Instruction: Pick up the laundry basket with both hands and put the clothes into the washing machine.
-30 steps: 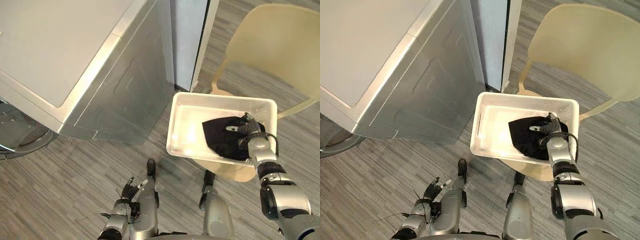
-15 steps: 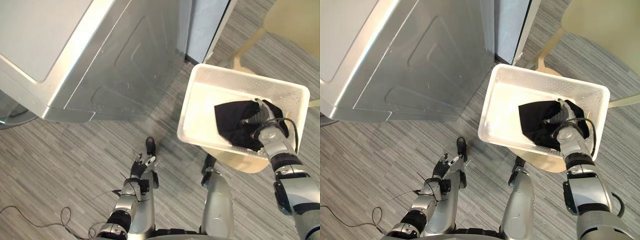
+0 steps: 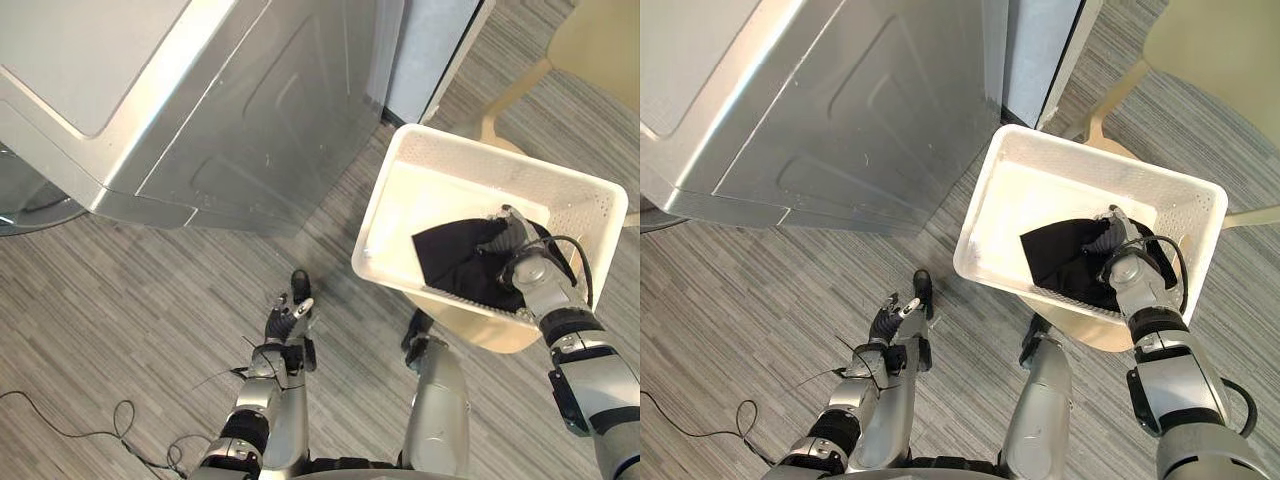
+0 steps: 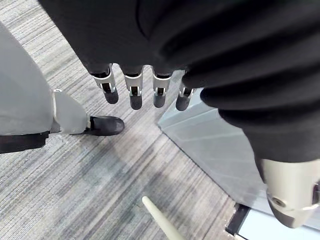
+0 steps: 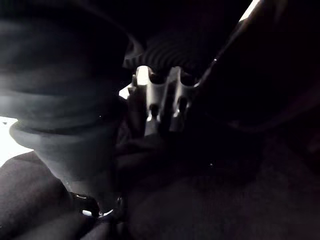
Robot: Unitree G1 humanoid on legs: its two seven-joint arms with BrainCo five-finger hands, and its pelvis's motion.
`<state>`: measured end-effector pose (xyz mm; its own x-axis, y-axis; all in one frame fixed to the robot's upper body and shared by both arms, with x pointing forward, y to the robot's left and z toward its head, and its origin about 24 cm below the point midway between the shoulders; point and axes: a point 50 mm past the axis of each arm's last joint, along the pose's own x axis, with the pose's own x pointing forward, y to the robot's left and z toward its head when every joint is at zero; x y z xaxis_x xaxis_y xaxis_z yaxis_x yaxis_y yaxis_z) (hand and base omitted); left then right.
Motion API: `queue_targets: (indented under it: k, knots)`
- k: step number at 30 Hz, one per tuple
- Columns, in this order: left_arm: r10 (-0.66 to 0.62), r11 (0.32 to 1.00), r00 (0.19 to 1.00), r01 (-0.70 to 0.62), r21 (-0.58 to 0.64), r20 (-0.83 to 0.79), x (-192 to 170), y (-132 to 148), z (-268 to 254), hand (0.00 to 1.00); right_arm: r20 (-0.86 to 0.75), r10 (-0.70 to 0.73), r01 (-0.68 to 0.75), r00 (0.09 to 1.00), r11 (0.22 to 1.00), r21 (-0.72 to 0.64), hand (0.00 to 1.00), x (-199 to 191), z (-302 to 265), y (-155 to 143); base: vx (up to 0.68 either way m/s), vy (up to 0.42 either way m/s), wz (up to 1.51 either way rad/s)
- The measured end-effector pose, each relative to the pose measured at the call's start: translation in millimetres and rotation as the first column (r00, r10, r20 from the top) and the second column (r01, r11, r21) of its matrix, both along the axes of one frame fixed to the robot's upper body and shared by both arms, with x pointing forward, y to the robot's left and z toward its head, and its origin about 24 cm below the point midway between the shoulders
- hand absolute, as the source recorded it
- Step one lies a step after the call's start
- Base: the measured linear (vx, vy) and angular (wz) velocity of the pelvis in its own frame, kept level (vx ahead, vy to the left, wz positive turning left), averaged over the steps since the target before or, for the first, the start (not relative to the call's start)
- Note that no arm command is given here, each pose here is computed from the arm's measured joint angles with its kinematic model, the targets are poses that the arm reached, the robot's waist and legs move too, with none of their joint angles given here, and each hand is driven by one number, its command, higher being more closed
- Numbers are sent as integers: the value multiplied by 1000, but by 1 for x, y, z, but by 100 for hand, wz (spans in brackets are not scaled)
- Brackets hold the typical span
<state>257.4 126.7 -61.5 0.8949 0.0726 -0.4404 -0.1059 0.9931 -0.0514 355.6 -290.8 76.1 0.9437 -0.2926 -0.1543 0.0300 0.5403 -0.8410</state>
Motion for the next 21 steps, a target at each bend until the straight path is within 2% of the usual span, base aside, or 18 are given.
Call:
queue_targets:
  k: [5,9,13,17,21]
  knots:
    - [0,1000,1000,0,-6,-11,-1,-2,-1,0,-52,-26,28,998,999,34,100,-8,-19,0,34,-68,8]
    - [-1,1000,1000,1,-7,-16,-2,-3,-2,0,-109,-72,85,991,989,122,100,-19,-42,2,28,-44,7]
    - [2,1000,995,0,12,-102,-14,3,-19,0,-163,-77,117,984,960,256,100,-27,-62,13,23,-35,0]
    - [62,998,975,-58,25,-215,-39,21,-41,0,-55,-95,109,994,907,407,100,-22,-51,25,29,-27,-25]
    - [133,991,933,-122,55,-334,-77,42,-64,0,36,-151,116,988,874,471,100,-30,-43,17,137,-29,-15]
